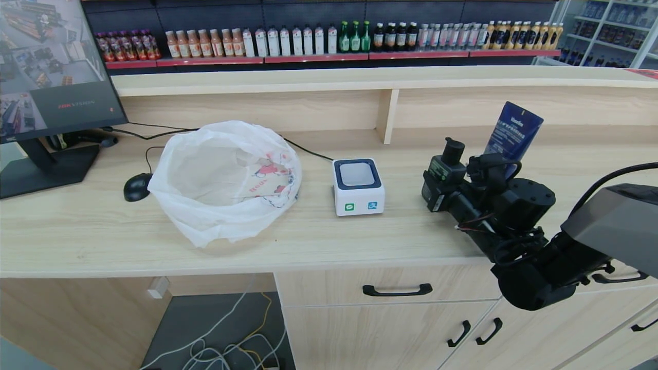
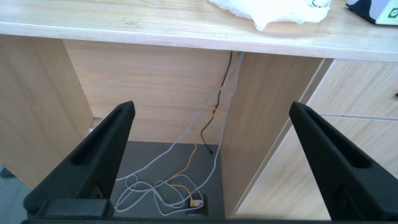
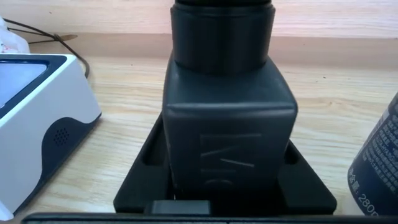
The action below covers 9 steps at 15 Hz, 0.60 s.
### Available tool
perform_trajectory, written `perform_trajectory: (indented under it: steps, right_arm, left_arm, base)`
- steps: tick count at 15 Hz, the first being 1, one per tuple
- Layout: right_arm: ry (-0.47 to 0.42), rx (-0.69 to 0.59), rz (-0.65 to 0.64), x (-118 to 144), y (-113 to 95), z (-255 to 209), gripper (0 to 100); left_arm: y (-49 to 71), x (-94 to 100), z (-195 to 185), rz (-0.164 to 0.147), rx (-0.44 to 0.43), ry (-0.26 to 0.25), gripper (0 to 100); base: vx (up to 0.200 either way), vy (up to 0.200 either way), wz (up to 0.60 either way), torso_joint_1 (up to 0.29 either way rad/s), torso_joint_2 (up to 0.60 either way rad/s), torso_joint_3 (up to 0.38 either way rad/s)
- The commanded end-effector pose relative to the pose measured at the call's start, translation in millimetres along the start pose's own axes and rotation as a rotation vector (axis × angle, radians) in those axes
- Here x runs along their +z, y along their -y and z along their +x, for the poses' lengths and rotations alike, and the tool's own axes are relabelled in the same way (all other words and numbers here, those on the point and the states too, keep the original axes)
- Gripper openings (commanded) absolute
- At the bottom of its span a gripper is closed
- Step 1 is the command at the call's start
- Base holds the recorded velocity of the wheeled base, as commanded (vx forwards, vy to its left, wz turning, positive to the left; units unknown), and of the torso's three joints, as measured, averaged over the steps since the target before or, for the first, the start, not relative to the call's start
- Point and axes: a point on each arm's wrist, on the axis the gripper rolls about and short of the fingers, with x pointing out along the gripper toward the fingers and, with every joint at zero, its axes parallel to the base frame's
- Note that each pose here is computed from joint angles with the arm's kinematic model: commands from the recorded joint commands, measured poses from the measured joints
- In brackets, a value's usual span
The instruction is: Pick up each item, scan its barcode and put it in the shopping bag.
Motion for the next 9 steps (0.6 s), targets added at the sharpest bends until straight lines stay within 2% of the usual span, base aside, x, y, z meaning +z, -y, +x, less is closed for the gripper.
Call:
perform_trajectory:
  steps: [1, 9]
  right_arm:
    - [0.007, 0.002, 0.001, 2.5, -0.7, -0.3, 0]
    - [0.012, 0.018, 0.006, 10.8, -6.4, -8.1, 0]
  left_arm:
    - [0.0, 0.0, 0.0, 0.0, 0.001, 0.0, 100]
    - [0.0, 0.0, 0.0, 0.0, 0.001, 0.0, 100]
  base:
    - [0.0, 0.0, 0.0, 0.0, 0.0, 0.0]
    - [0.0, 0.0, 0.0, 0.0, 0.0, 0.0]
